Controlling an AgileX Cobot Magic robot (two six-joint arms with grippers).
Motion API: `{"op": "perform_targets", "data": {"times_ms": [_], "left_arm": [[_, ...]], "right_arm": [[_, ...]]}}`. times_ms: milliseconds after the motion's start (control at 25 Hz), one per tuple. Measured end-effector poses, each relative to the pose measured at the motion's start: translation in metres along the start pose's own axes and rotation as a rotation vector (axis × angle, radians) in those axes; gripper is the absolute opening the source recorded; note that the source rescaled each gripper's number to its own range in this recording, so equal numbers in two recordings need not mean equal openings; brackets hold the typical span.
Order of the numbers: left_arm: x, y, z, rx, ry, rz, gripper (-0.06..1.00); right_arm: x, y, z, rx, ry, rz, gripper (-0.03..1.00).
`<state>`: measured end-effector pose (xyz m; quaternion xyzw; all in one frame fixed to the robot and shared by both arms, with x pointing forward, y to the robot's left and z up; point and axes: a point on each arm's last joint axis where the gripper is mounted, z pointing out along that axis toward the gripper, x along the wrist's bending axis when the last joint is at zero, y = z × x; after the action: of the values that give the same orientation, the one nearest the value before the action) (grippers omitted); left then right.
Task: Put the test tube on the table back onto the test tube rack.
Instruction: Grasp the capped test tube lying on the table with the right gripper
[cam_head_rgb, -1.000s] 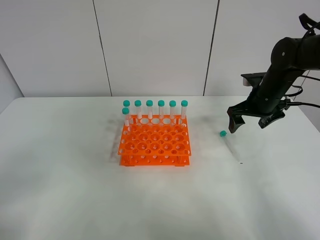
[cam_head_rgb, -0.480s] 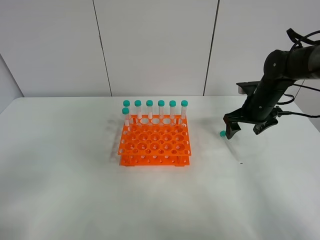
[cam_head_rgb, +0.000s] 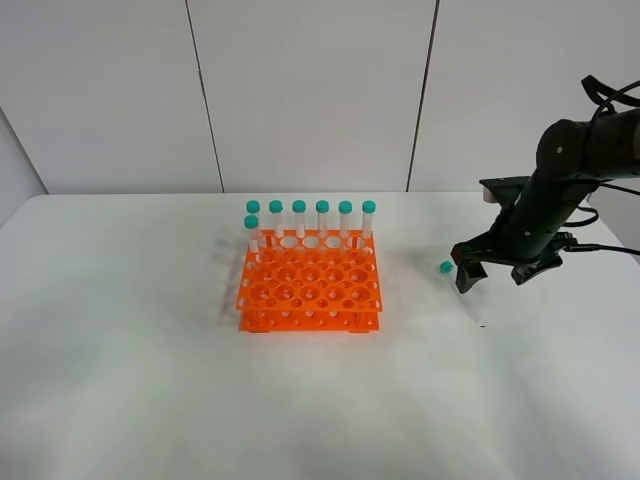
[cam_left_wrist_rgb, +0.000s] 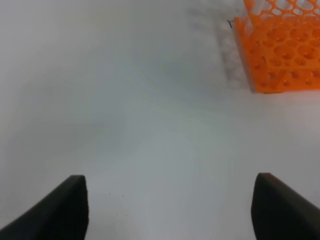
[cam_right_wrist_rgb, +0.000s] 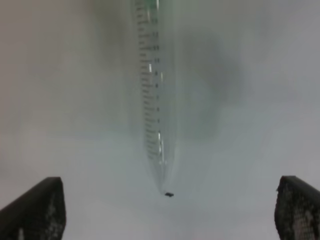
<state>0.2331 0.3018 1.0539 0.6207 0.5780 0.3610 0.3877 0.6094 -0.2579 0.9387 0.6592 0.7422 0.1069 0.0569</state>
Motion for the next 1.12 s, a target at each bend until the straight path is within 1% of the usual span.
{"op": "perform_targets", "data": {"times_ms": [160, 280, 360, 600, 920, 1120], "left_arm": [[0.0, 0.0, 0.0, 0.0, 0.0, 0.0, 1.0], [0.0, 0.0, 0.0, 0.0, 0.0, 0.0, 1.0], [0.0, 0.0, 0.0, 0.0, 0.0, 0.0, 1.0], [0.0, 0.0, 0.0, 0.0, 0.0, 0.0, 1.0], [0.0, 0.0, 0.0, 0.0, 0.0, 0.0, 1.0], [0.0, 0.0, 0.0, 0.0, 0.0, 0.0, 1.0]], "right_arm": [[0.003, 0.001, 0.001, -0.007, 0.006, 0.0, 0.91], [0.01, 0.001, 0.002, -0.012, 0.01, -0.02, 0.91], [0.012, 0.002, 0.005, -0.019, 0.012, -0.005, 0.91], [0.007, 0.002, 0.023, 0.005, 0.005, 0.019, 0.91], [0.008, 0.02, 0.01, -0.051, 0.005, 0.008, 0.91], [0.007, 0.017, 0.024, -0.002, 0.0, 0.001, 0.91]]}}
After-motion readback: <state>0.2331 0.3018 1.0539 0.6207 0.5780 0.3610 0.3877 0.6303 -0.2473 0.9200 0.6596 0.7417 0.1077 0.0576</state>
